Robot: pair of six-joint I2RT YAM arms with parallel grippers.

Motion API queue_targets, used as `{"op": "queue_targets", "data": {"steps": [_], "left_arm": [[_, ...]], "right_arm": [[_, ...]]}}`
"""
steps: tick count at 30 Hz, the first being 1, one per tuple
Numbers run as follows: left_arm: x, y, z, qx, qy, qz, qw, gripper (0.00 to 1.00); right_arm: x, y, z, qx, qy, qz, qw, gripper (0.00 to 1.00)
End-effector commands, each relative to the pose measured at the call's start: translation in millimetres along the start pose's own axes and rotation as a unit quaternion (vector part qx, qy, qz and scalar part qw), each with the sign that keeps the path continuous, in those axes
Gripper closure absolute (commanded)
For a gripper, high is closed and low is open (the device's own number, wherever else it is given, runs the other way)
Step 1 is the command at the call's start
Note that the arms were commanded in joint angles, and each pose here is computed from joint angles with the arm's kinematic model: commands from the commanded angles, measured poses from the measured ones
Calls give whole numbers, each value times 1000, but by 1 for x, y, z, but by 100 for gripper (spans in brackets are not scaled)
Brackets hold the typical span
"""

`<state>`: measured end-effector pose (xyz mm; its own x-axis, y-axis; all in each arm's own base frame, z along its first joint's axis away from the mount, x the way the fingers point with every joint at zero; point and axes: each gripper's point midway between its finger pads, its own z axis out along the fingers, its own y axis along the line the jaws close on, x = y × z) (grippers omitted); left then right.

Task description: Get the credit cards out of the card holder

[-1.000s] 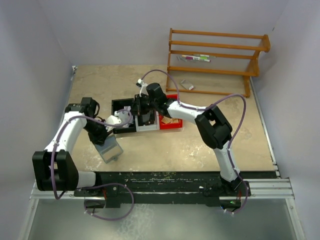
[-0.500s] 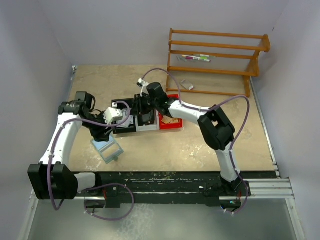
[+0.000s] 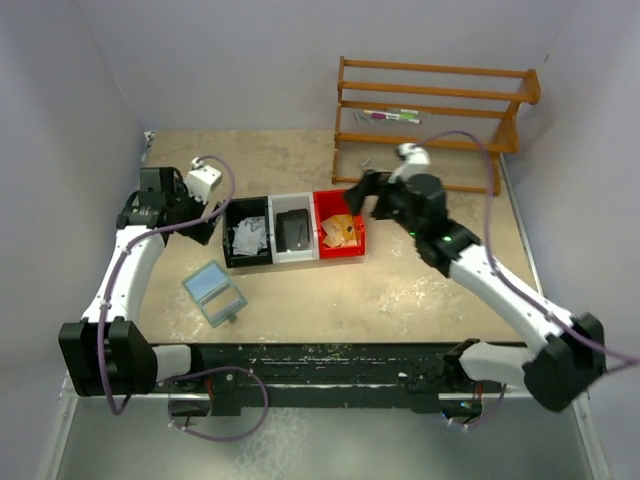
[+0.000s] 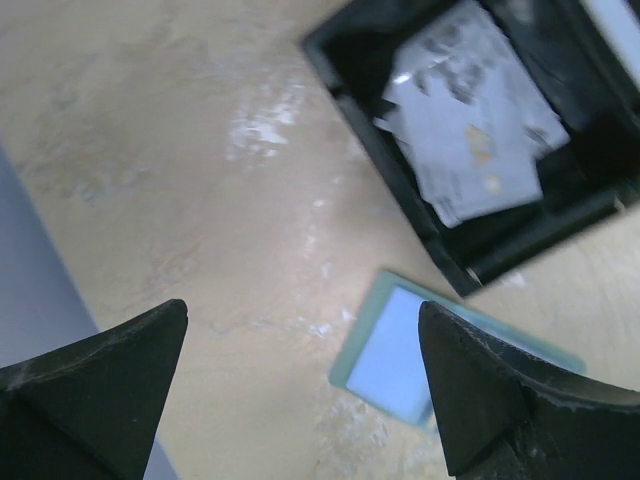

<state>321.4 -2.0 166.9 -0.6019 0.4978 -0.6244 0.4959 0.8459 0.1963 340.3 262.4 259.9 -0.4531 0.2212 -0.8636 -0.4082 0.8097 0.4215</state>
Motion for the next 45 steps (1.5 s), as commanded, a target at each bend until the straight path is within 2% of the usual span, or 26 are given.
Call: {"op": "queue_targets", "data": {"steps": [1, 3, 5, 8, 11, 15, 17, 21, 23, 25, 27, 31, 35, 38, 42, 45], "left_arm": [[-17, 60, 14, -162, -56, -132, 976, 1], [-12, 61, 23, -170, -59, -149, 972, 1], [-6, 57, 33, -163, -65, -146, 974, 0], [-1, 48, 34, -162, -91, -160, 969, 0], [4, 30, 31, -147, -135, -175, 964, 1], [15, 7, 19, -147, -212, -161, 953, 1], [19, 0, 10, -156, -253, -164, 941, 1], [14, -14, -6, -141, -301, -162, 929, 1], [15, -19, -6, -130, -300, -165, 930, 1], [22, -22, -2, -125, -280, -173, 936, 1], [34, -22, 4, -131, -258, -174, 941, 1], [49, -23, 7, -153, -271, -186, 932, 1], [59, -35, 12, -148, -304, -171, 925, 1], [65, -40, 13, -151, -320, -164, 921, 1], [67, -38, 14, -156, -314, -172, 920, 1], [66, -38, 16, -154, -311, -170, 922, 1]], "right_arm": [[-10, -137, -69, 256, -74, 23, 963, 0], [-10, -166, -102, 329, -107, -4, 938, 0], [-10, -181, -122, 363, -132, -44, 921, 0], [2, -202, -145, 411, -159, -51, 896, 1], [9, -209, -158, 425, -166, -54, 888, 0], [28, -223, -172, 468, -158, -23, 869, 0], [33, -231, -184, 491, -175, -14, 853, 0], [39, -237, -203, 493, -226, 0, 840, 0], [34, -234, -211, 474, -254, -10, 843, 0], [26, -224, -212, 439, -270, -59, 855, 0], [25, -223, -218, 434, -277, -72, 854, 0], [39, -231, -225, 457, -260, -55, 849, 0], [47, -234, -214, 449, -238, -92, 856, 0], [60, -244, -206, 465, -225, -93, 851, 0], [68, -254, -195, 483, -219, -90, 843, 0], [70, -255, -186, 478, -205, -94, 849, 0]]}}
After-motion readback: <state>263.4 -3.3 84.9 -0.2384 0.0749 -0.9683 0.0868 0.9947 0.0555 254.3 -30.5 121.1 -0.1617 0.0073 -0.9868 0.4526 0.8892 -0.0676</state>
